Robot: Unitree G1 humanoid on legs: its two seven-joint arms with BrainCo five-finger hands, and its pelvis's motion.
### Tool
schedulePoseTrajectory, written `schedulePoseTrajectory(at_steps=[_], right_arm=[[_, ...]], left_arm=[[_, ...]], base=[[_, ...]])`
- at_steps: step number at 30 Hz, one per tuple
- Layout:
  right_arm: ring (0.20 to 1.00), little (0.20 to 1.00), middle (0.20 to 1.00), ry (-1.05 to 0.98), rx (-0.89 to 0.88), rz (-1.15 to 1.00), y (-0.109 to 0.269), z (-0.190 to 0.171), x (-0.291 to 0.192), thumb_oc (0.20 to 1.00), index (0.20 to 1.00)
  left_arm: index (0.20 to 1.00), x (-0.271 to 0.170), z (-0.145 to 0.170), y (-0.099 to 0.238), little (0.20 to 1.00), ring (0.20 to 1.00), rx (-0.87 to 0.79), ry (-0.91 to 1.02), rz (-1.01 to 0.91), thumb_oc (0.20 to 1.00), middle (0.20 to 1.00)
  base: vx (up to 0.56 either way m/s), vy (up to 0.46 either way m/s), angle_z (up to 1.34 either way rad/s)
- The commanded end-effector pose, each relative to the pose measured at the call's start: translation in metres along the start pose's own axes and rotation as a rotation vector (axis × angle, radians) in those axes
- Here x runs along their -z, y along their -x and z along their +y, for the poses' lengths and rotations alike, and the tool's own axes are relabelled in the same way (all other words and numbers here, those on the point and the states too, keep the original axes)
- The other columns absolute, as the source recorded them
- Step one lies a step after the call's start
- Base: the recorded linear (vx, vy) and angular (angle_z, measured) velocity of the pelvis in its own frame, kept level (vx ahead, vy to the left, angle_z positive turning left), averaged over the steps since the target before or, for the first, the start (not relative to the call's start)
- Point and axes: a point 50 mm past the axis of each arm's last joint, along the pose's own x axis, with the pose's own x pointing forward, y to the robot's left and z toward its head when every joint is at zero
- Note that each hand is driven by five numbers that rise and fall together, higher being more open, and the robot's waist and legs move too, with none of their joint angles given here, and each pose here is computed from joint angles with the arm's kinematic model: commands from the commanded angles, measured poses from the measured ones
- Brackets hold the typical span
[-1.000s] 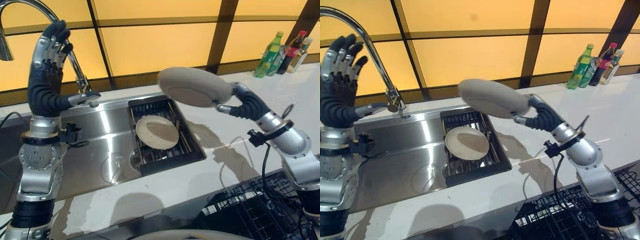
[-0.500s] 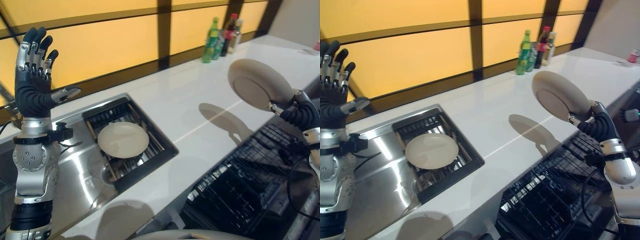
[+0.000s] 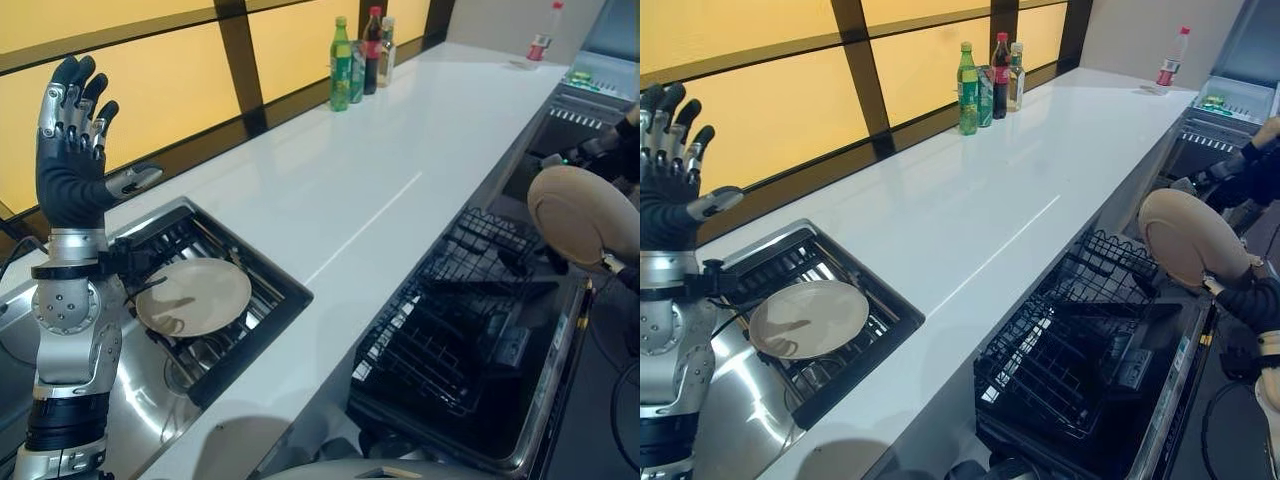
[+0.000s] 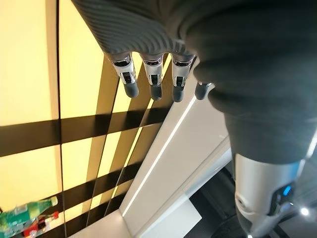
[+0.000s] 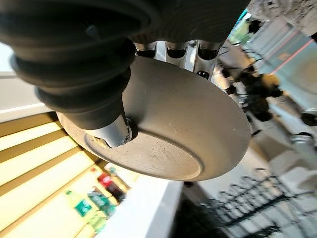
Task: Pick up plates and place into dishwasher.
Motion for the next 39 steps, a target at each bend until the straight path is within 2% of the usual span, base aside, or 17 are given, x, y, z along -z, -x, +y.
schedulePoseTrajectory(at_steps=[1,9,18,25,32,39], right_arm=[[0.200,0.200,0.200,-0.023,0.061,-0.030,-0.009,-0.018,-0.007,0.200,0.200],[0.200,0.200,0.200,-0.107,-0.227,0.128,-0.003,0.009,0.021,0.200,0.200],[0.200,0.200,0.200,-0.144,-0.520,0.179,-0.001,0.025,0.032,0.200,0.200],[0.200,0.200,0.200,-0.185,-0.642,0.183,-0.002,0.030,0.031,0.200,0.200],[0.200,0.200,0.200,-0.190,-0.809,0.288,0.010,0.063,0.050,0.200,0.200],[0.200,0.200,0.200,-0.240,-0.857,0.377,0.023,0.086,0.067,0.200,0.200]], left_arm=[[1.000,-0.001,-0.001,-0.017,1.000,1.000,0.034,-0.014,-0.046,1.000,1.000],[1.000,0.002,-0.007,-0.020,1.000,1.000,0.071,-0.010,-0.034,1.000,1.000],[1.000,0.005,-0.012,-0.023,1.000,1.000,0.103,-0.013,-0.028,1.000,1.000],[1.000,0.007,-0.013,-0.022,1.000,1.000,0.108,-0.013,-0.023,1.000,1.000],[1.000,0.010,-0.018,-0.019,1.000,1.000,0.127,-0.006,-0.017,1.000,1.000],[1.000,0.011,-0.022,-0.021,1.000,1.000,0.144,-0.010,-0.012,1.000,1.000]], base=[[-0.03,-0.040,-0.07],[-0.03,-0.042,-0.01],[-0.02,-0.030,0.00],[0.00,0.000,0.00],[0.00,-0.004,0.00],[0.00,-0.014,0.00]])
